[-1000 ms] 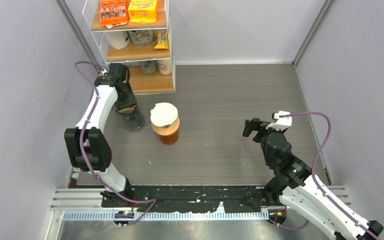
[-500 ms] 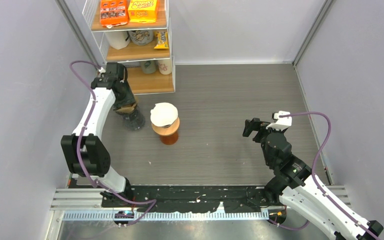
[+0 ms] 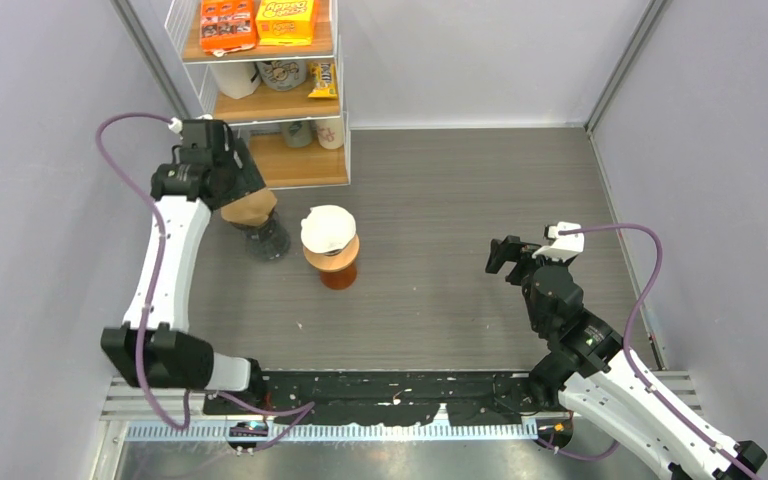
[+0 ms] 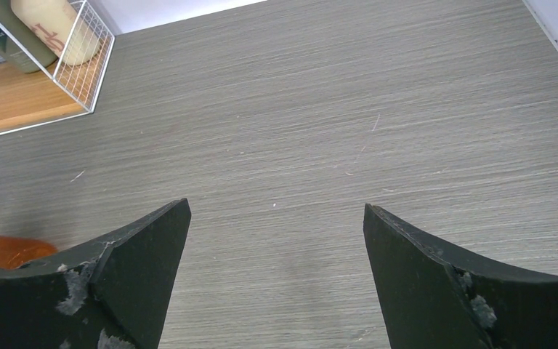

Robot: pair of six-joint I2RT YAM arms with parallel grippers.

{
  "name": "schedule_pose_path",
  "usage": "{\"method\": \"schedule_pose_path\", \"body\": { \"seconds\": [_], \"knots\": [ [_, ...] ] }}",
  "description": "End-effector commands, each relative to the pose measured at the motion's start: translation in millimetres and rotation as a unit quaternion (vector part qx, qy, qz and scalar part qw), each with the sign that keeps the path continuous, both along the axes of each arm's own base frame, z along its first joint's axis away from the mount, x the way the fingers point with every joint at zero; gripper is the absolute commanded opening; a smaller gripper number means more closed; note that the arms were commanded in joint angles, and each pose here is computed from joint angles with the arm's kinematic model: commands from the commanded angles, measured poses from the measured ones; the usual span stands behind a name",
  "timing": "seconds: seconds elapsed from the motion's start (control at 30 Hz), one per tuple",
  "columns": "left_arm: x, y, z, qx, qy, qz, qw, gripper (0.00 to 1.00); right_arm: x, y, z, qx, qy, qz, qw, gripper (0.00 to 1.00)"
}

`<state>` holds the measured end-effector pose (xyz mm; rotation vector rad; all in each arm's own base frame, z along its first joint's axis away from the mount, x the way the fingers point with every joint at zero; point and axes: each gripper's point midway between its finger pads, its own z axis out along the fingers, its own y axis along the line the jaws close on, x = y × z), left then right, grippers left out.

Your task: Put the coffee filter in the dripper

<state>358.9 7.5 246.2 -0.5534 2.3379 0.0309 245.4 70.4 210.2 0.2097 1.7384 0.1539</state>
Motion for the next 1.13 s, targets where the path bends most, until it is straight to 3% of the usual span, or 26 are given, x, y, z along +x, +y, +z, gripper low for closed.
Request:
{"method": "schedule_pose_path", "body": {
  "seconds": [0.0, 0.03, 0.27, 0.47, 0.57, 0.73, 1.1],
  "knots": [
    [-23.8, -9.9, 66.2, -0.023, -0.116, -0.018, 0.993, 0.90, 1.8, -5.2, 11.6, 0.014, -0.020, -0.019, 1.000, 0.95],
    [-29.7, -13.6, 71.9, -0.032, -0.137, -0.024, 0.990, 0.98, 1.8, -6.1, 11.9, 0.014, -0.021, -0.021, 0.999, 0.95],
    [-84.0, -29.3, 94.7, -0.080, -0.265, -0.047, 0.960, 0.99, -2.1, -20.5, 18.0, 0.025, -0.036, -0.055, 0.998, 0.95],
    [-125.6, -0.3, 54.3, -0.060, -0.311, 0.036, 0.948, 1.00, -8.6, -40.1, 25.2, 0.033, -0.051, -0.099, 0.993, 0.95],
    [-138.4, 14.6, 27.8, -0.049, -0.315, 0.081, 0.944, 1.00, -11.6, -47.4, 24.0, 0.024, -0.050, -0.112, 0.992, 0.95],
    [-141.8, 19.4, 10.8, -0.041, -0.319, 0.091, 0.942, 0.99, -18.7, -59.0, 19.4, 0.027, -0.040, -0.139, 0.989, 0.95],
    [-132.1, 20.7, -14.9, -0.033, -0.250, 0.101, 0.962, 0.99, -30.4, -66.9, 26.5, 0.061, -0.045, -0.145, 0.986, 0.95]
  ]
}}
